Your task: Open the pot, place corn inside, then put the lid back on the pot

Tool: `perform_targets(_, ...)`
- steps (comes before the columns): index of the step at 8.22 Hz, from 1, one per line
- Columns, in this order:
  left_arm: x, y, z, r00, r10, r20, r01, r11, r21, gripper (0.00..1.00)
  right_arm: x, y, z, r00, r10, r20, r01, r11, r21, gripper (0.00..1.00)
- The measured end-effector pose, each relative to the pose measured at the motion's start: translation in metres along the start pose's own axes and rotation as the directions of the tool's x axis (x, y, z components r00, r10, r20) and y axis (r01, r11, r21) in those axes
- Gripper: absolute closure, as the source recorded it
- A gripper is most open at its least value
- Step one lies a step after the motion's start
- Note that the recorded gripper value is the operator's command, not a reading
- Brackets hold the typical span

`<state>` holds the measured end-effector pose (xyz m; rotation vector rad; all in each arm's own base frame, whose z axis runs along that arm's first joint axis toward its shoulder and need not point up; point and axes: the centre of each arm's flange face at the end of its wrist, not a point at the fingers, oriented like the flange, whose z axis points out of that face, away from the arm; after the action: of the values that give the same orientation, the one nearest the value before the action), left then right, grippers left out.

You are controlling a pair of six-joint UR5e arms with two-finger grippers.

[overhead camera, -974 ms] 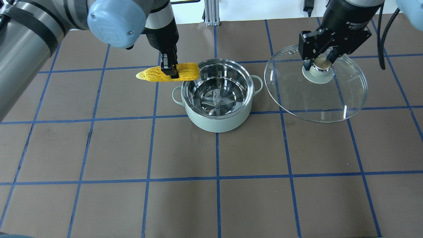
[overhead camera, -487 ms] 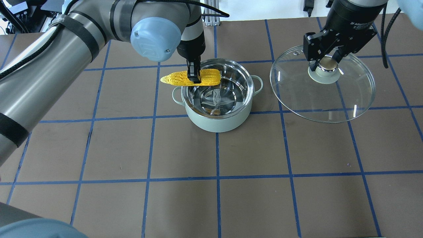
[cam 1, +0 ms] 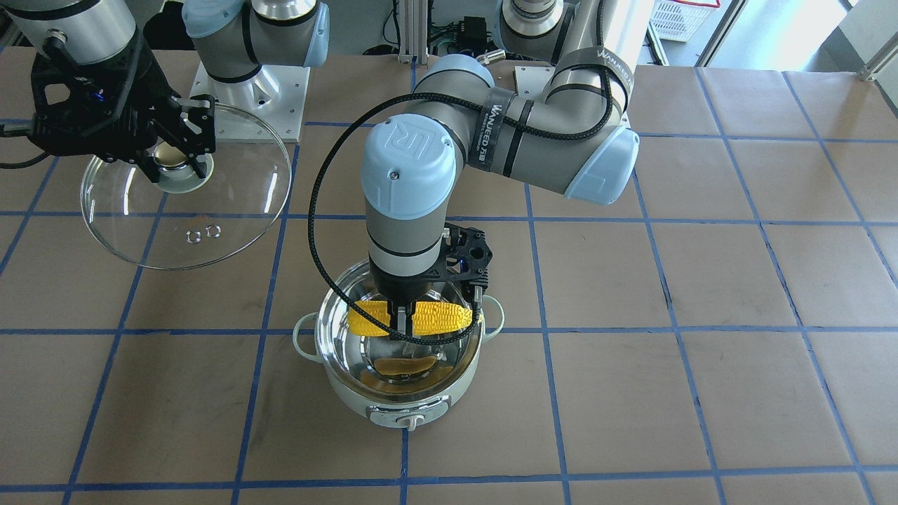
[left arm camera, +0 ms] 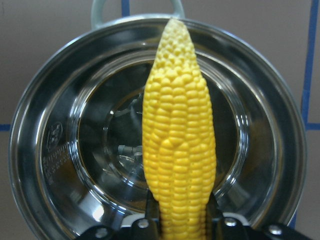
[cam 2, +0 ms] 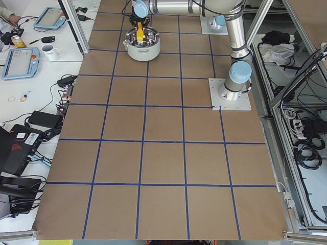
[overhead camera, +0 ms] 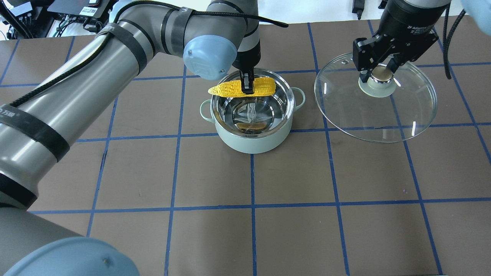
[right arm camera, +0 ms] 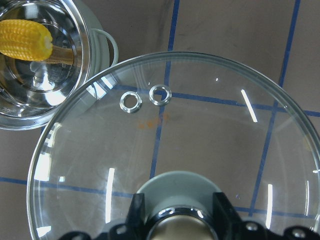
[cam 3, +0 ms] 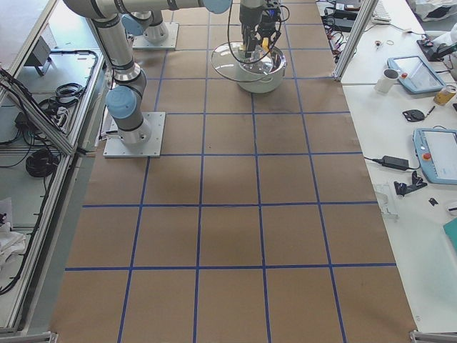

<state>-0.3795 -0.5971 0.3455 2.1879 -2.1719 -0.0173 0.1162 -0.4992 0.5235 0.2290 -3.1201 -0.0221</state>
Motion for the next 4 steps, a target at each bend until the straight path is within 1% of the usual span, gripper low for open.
perform_targets(2, 0.001, 0.013, 0.019, 0.999, -0.005, 0.032, 0.007, 0.998, -0.060, 1.00, -0.001, 0.000, 0.000, 1.000, 0.000, 0.001, 0.000, 1.000, 0.001, 1.00)
perform_targets(4, 0.002, 0.016, 0.030, 0.999, -0.009, 0.050, 0.012, 0.997, -0.073, 1.00, -0.001, 0.000, 0.000, 1.000, 0.002, 0.002, -0.002, 1.000, 0.002, 1.00)
